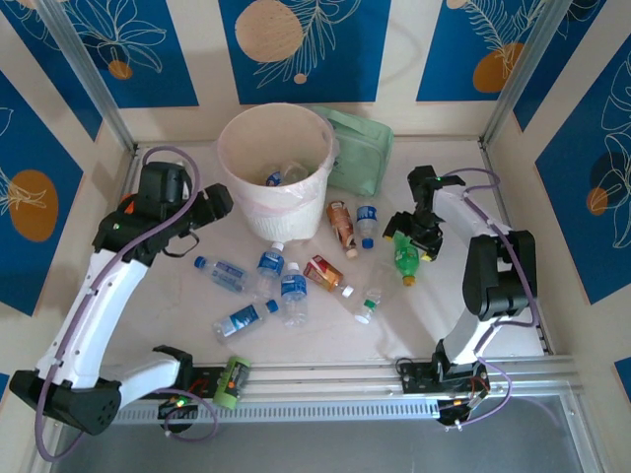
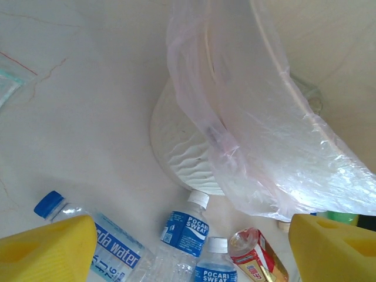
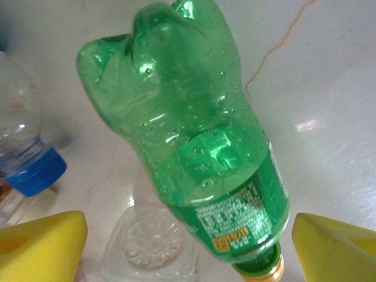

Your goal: Put the plastic bottles in the bin

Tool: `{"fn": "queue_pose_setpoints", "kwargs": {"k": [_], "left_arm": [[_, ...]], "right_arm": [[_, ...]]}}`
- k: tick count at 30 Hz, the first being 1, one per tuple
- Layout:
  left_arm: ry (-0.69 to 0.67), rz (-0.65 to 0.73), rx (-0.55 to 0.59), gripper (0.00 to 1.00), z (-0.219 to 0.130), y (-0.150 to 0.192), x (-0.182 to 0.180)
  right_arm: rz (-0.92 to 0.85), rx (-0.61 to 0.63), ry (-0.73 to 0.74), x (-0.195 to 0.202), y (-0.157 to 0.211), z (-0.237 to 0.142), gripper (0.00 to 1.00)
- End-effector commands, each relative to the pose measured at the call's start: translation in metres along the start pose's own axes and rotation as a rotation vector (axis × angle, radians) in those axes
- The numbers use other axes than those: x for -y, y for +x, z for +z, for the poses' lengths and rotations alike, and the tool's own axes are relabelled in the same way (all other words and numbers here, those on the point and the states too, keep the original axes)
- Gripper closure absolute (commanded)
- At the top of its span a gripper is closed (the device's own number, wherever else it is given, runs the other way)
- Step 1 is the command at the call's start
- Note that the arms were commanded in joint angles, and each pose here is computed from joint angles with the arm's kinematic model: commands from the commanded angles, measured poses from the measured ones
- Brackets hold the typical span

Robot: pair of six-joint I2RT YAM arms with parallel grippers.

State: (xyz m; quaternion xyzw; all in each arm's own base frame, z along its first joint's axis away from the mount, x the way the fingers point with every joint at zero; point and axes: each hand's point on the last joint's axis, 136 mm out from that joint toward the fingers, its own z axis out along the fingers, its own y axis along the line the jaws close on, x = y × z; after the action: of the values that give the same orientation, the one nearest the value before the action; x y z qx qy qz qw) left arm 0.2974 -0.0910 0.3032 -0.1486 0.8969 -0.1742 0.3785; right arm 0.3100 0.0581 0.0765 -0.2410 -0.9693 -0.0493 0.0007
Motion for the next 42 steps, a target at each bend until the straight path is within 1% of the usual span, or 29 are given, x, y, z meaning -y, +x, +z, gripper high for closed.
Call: {"fn": "queue_pose_setpoints", "kwargs": {"k": [1, 7, 15, 18, 22, 26, 32, 34, 37, 42], "left_arm": [[0.034, -0.040, 0.016, 0.16, -0.004, -0.001, 0.002], [0.025, -0.057, -0.005, 0.16, 0.003, 0.010, -0.005], [0.028, -0.078, -0.035, 0.17, 0.013, 0.021, -0.008], [0.023, -0.080, -0.041, 0.18, 0.015, 0.024, -0.011], [0.016, -0.086, -0.057, 0.18, 0.021, 0.030, -0.014], [-0.007, -0.095, -0.083, 0.18, 0.027, 0.039, -0.020], [-0.031, -0.117, -0.111, 0.19, 0.034, 0.050, -0.028], [-0.039, -0.121, -0.114, 0.19, 0.034, 0.052, -0.030], [-0.085, -0.135, -0.122, 0.19, 0.034, 0.056, -0.040], [-0.115, -0.150, -0.135, 0.19, 0.035, 0.062, -0.047]], "right_arm": [[-0.035, 0.005, 0.071, 0.005, -0.002, 0.001, 0.09], [-0.084, -0.004, 0.136, 0.002, -0.007, 0.013, 0.09], [-0.146, -0.025, 0.329, 0.009, -0.015, 0.028, 0.08], [-0.166, -0.035, 0.363, 0.008, -0.012, 0.033, 0.08], [-0.153, -0.056, 0.371, 0.012, -0.005, 0.044, 0.12], [-0.142, -0.061, 0.376, 0.017, -0.002, 0.051, 0.20], [-0.128, -0.061, 0.369, 0.022, -0.002, 0.054, 0.25], [-0.126, -0.055, 0.368, 0.023, -0.003, 0.053, 0.28], [-0.119, -0.037, 0.365, 0.023, -0.005, 0.050, 0.31], [-0.106, 0.017, 0.335, 0.022, -0.007, 0.035, 0.36]]}}
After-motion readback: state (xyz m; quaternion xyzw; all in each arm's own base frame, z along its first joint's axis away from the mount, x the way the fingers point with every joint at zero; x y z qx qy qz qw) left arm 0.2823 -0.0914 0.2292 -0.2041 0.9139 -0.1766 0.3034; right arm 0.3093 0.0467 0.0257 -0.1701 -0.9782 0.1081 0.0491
